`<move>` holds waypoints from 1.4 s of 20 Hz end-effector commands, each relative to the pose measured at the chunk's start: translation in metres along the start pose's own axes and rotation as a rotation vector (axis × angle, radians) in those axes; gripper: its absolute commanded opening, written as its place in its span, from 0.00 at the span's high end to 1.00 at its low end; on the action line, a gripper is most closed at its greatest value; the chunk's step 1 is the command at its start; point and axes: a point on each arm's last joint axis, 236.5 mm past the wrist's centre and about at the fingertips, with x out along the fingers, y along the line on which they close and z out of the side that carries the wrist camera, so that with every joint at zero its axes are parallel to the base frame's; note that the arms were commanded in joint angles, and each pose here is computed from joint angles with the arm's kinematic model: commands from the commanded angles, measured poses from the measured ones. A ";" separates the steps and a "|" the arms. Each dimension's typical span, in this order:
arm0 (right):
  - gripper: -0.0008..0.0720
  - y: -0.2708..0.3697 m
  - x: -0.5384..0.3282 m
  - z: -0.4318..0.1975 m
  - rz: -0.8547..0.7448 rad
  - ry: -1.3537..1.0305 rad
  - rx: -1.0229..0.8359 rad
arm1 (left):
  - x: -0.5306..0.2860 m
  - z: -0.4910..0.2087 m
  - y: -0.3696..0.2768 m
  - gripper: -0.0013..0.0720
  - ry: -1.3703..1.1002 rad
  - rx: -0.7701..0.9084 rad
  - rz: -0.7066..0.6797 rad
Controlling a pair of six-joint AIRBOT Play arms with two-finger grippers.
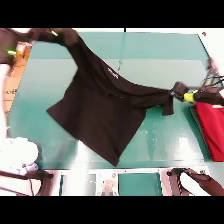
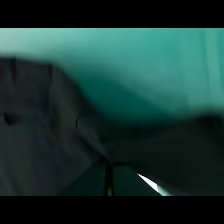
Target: Fold the shirts.
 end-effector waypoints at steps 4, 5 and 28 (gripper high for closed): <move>0.97 -0.056 0.067 -0.039 -0.085 0.182 0.044 | 0.078 -0.090 -0.010 0.20 0.257 -0.173 -0.130; 0.96 -0.060 0.065 -0.033 -0.087 0.168 0.047 | 0.063 -0.092 -0.002 0.20 0.294 -0.177 -0.133; 0.96 -0.096 0.047 0.022 -0.121 0.037 0.113 | -0.080 -0.375 0.039 0.35 0.511 -0.887 0.273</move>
